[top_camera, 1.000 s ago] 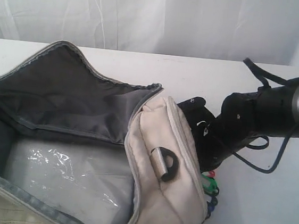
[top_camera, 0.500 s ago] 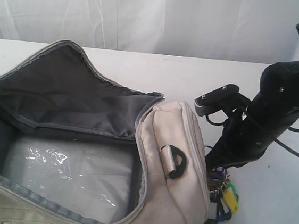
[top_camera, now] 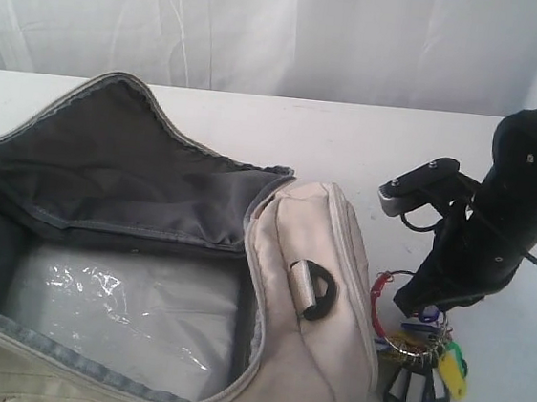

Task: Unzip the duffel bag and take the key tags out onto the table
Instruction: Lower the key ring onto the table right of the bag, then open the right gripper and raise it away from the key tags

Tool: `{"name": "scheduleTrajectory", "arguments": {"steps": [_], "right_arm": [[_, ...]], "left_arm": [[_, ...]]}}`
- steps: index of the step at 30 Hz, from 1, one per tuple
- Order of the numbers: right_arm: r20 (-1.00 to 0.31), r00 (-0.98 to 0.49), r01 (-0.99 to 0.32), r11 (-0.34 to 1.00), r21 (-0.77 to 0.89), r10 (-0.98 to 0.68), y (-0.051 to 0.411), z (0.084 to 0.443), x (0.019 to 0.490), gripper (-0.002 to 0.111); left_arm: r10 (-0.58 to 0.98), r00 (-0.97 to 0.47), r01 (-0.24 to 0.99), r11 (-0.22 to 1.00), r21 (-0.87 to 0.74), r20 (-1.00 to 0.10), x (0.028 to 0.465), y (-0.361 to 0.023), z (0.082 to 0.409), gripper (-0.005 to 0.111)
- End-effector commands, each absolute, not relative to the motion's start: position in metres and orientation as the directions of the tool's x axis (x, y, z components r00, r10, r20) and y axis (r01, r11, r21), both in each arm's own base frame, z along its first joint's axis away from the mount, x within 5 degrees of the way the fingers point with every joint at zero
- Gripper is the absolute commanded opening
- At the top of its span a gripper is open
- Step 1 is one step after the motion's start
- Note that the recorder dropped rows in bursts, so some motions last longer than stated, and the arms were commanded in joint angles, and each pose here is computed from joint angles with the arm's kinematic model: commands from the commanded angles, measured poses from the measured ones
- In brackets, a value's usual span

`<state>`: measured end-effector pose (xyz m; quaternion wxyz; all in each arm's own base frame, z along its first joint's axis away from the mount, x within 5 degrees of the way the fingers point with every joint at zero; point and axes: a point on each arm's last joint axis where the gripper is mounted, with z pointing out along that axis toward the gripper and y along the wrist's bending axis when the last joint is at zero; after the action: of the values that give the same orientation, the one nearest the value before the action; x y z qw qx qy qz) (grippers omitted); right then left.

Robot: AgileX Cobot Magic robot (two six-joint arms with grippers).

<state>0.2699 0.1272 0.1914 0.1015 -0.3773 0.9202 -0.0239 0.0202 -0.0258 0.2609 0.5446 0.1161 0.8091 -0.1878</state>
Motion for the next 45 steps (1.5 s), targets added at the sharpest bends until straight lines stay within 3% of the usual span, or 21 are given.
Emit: {"name": "scheduleTrajectory", "arguments": {"steps": [1,3,9,11,15,20,25,29,36,45], "right_arm": [[-0.152,-0.724,-0.662,0.739,-0.124,-0.673,0.124,0.187,0.274,0.006],[-0.144,-0.734,-0.652,0.748,-0.127,-0.664,0.124,0.185,0.275,0.016],[-0.179,-0.75,-0.614,0.771,-0.167,-0.636,0.122,0.185,0.28,0.062],[-0.197,-0.748,-0.611,0.774,-0.166,-0.633,0.123,0.187,0.28,0.065],[-0.267,-0.739,-0.598,0.785,-0.166,-0.619,0.124,0.201,0.279,0.062],[-0.484,-0.705,-0.543,0.834,-0.104,-0.519,0.126,0.247,0.268,0.057],[-0.729,-0.557,-0.533,0.844,-0.052,-0.397,0.125,0.298,0.249,0.052],[-0.833,-0.453,-0.521,0.852,-0.041,-0.317,0.114,0.323,0.224,0.046],[-0.908,-0.341,-0.5,0.865,-0.044,-0.243,0.094,0.331,0.185,0.029],[-0.982,-0.133,-0.462,0.885,-0.061,-0.137,0.064,0.32,0.13,0.0]], "left_arm": [[-0.018,-0.39,0.393,0.901,-0.185,-0.921,0.021,-0.026,0.259,0.0],[-0.018,-0.39,0.393,0.901,-0.185,-0.921,0.021,-0.026,0.259,0.0],[-0.018,-0.39,0.393,0.901,-0.185,-0.921,0.021,-0.026,0.259,0.0],[-0.018,-0.39,0.393,0.901,-0.185,-0.921,0.021,-0.026,0.259,0.0],[-0.015,-0.389,0.393,0.902,-0.181,-0.921,0.02,-0.026,0.26,0.0],[0.069,-0.333,0.432,0.898,-0.087,-0.94,0.018,-0.026,0.267,0.0],[0.069,-0.304,0.435,0.897,-0.074,-0.95,0.016,-0.025,0.274,0.0],[0.064,-0.303,0.435,0.897,-0.078,-0.951,0.016,-0.025,0.275,0.0],[0.037,-0.313,0.446,0.888,-0.112,-0.949,0.015,-0.027,0.275,0.0],[0.024,-0.316,0.452,0.883,-0.128,-0.948,0.015,-0.028,0.276,0.0]]}}
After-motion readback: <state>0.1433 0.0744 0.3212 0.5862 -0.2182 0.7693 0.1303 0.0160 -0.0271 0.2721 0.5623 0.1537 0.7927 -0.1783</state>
